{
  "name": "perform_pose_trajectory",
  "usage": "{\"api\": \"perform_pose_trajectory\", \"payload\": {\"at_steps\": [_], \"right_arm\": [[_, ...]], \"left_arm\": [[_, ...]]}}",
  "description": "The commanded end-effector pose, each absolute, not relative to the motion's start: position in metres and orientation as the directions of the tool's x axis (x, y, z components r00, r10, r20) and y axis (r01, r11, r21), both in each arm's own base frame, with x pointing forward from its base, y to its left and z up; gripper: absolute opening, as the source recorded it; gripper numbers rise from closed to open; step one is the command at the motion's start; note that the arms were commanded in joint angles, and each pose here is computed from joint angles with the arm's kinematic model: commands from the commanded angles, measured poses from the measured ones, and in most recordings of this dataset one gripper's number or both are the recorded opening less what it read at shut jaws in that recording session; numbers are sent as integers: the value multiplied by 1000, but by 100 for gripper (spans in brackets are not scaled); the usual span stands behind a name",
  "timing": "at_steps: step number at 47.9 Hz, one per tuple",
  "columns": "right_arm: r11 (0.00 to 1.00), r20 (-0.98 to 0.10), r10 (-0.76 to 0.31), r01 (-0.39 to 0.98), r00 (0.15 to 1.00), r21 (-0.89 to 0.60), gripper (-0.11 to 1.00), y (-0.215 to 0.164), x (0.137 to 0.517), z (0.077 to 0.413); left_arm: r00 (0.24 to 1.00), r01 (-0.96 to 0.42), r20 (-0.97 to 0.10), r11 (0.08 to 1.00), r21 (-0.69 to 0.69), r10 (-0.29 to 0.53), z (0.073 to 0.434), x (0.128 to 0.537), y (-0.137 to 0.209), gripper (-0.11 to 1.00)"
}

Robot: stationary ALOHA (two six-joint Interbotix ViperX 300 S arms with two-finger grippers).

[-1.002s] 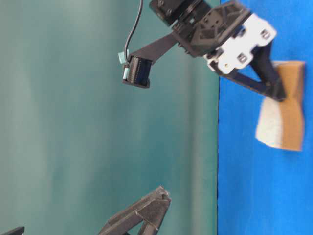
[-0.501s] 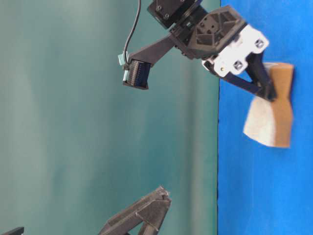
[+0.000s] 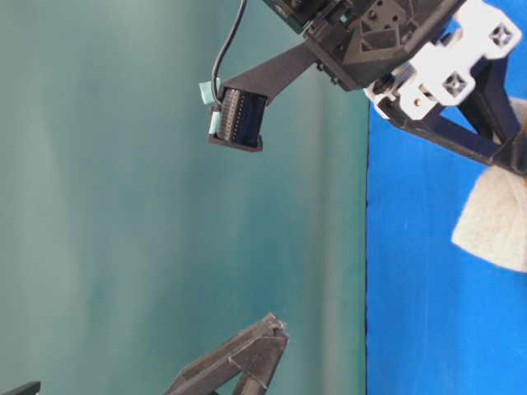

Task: Hand over the sponge with the left arm and wipe it with the right arm.
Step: 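Rub the sponge back and forth on the table with the right gripper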

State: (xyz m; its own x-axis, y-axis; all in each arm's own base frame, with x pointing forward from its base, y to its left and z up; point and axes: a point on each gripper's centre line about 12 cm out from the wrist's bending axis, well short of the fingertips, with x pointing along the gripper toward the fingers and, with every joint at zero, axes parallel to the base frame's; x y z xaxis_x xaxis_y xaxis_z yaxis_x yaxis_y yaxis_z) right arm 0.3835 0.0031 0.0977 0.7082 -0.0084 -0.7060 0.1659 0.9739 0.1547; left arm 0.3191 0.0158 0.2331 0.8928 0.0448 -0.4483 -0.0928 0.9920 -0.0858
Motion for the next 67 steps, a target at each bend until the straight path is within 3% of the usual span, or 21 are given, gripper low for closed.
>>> {"api": "perform_pose_trajectory", "payload": {"at_steps": [1,26,67], "right_arm": [[978,-704,13,139,710,158,29,13,385,102],[961,-697,-99,251,710,119,27,-49,383,105],[953,-674,-130,279,727,116,27,-63,383,109]], "left_arm": [[904,-90,-425,992,-88,44,240,321,15,88],[903,-86,-428,992,-89,40,239,321,14,88],[903,-85,-428,993,-83,41,239,320,14,88]]}}
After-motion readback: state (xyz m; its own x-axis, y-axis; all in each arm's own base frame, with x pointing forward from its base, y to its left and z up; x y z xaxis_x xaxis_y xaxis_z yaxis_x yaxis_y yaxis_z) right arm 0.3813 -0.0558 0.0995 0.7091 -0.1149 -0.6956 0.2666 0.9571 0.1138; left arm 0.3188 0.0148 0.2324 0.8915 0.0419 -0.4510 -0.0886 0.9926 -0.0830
